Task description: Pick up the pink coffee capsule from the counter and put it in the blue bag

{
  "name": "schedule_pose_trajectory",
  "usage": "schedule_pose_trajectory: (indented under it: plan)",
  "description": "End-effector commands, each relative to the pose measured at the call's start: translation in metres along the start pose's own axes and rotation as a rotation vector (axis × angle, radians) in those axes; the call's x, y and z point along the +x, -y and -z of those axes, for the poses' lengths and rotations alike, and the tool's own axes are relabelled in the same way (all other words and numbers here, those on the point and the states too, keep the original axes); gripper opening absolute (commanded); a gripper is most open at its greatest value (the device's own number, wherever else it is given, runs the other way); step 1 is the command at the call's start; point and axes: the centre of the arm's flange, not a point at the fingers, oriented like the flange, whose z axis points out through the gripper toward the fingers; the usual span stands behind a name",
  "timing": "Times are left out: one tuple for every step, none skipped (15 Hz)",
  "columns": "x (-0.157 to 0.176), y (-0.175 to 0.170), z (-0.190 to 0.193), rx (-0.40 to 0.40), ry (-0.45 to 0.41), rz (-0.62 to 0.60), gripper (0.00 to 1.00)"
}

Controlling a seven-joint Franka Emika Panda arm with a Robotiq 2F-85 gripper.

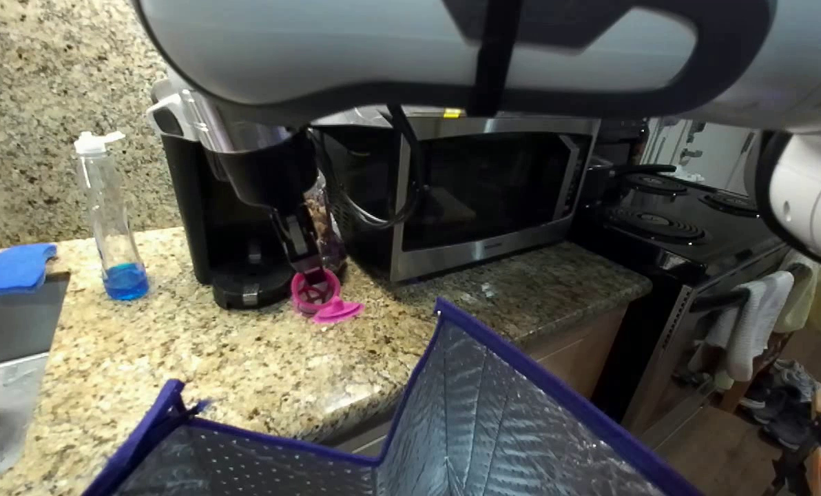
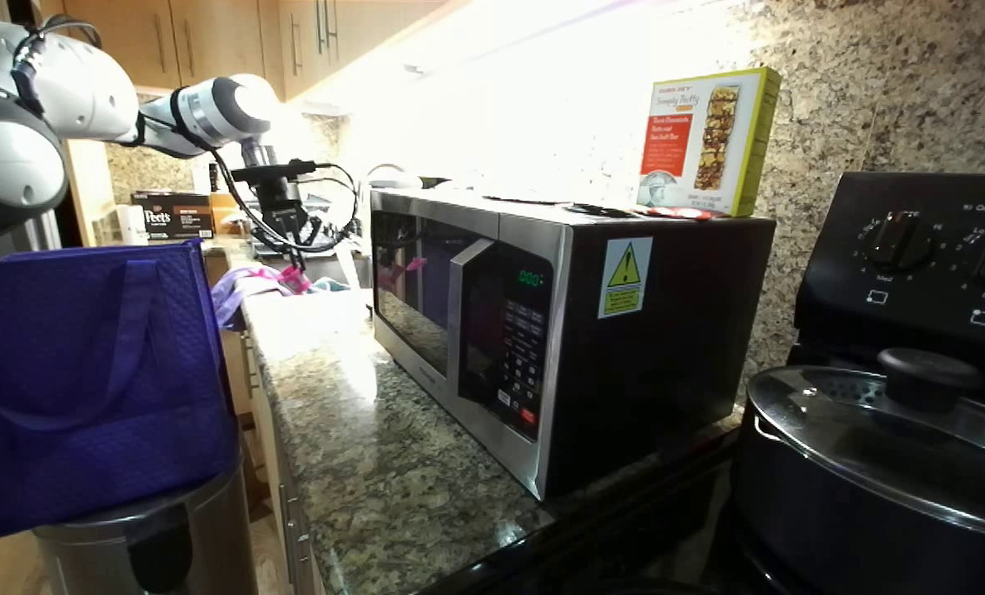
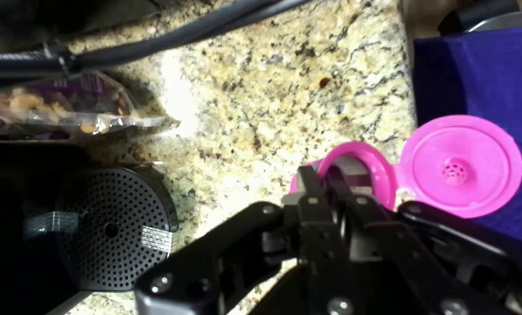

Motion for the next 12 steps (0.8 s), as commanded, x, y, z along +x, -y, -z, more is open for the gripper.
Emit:
schedule_pose_trajectory:
  plan:
    - [-0.002, 0.0, 0.017, 0.078, 0.044, -0.037, 0.07]
    - [-0.011, 0.006, 0.017, 0.093, 0.048, -0.059, 0.07]
    - [-0.017, 0.009, 0.018, 0.098, 0.04, -0.088, 0.07]
    - [-0.024, 0.014, 0.021, 0.098, 0.031, -0.116, 0.07]
    - [-0.031, 0.02, 0.025, 0.092, 0.014, -0.15, 0.07]
    - [-0.036, 0.023, 0.031, 0.087, -0.002, -0.174, 0.07]
    - [-0.042, 0.03, 0.04, 0.081, -0.002, -0.21, 0.07]
    - [-0.047, 0.034, 0.048, 0.077, -0.004, -0.239, 0.07]
    - [-0.055, 0.041, 0.059, 0.073, -0.019, -0.263, 0.07]
    - [-0.062, 0.047, 0.069, 0.067, -0.032, -0.29, 0.07]
    - [-0.069, 0.057, 0.082, 0.064, -0.048, -0.305, 0.07]
    - [-0.074, 0.066, 0.094, 0.068, -0.053, -0.313, 0.07]
